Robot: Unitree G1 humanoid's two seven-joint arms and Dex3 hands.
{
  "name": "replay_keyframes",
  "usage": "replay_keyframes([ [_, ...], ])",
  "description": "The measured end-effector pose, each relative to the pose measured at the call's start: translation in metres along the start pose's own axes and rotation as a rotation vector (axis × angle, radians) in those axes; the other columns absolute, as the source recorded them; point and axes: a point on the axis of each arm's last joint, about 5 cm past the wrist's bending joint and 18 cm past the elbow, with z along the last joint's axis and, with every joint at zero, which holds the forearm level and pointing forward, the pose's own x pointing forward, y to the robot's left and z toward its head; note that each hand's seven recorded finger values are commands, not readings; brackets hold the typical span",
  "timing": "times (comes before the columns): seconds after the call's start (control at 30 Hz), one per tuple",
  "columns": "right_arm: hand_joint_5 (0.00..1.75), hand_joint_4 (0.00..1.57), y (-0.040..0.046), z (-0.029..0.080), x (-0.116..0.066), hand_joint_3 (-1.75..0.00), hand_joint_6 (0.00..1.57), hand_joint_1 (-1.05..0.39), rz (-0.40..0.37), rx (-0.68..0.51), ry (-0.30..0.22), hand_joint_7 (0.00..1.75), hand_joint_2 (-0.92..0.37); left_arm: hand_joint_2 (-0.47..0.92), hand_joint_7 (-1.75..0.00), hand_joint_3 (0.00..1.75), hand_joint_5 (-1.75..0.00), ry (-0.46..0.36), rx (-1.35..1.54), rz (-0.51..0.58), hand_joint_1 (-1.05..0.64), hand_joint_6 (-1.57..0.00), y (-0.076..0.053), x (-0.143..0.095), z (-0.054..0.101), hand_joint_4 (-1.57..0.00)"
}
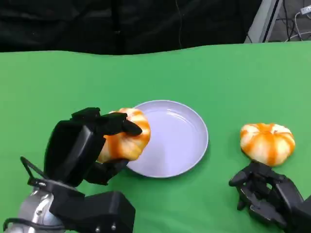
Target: Grasp the bread from the table and place it into the plate.
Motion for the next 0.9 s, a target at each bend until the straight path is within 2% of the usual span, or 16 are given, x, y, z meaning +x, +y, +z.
replay_keyframes([
  [0.17,1.73,0.56,0.0034,0.002,0.002,-0.49,0.64,-0.25,0.010,-0.005,-0.010,1.23,-0.92,0.46,-1.28,1.03,-1.72,-0.018,-0.027,-0.064,-0.10,-0.91,-0.023,0.014,0.001,-0.81],
  [0.37,1.74,0.57,0.0049,0.002,0.003,-0.49,0.65,-0.25,0.003,-0.008,-0.011,1.23,-0.92,0.48,-1.40,0.95,-1.75,-0.044,-0.033,-0.085,-0.08,-0.82,-0.032,0.026,0.000,-0.76],
  [0.9,1.75,0.58,0.0073,0.002,0.003,-0.50,0.65,-0.25,0.009,-0.016,-0.012,1.24,-0.92,0.53,-1.41,0.90,-1.75,-0.046,-0.072,-0.159,-0.08,-0.80,-0.048,0.042,-0.004,-0.75],
])
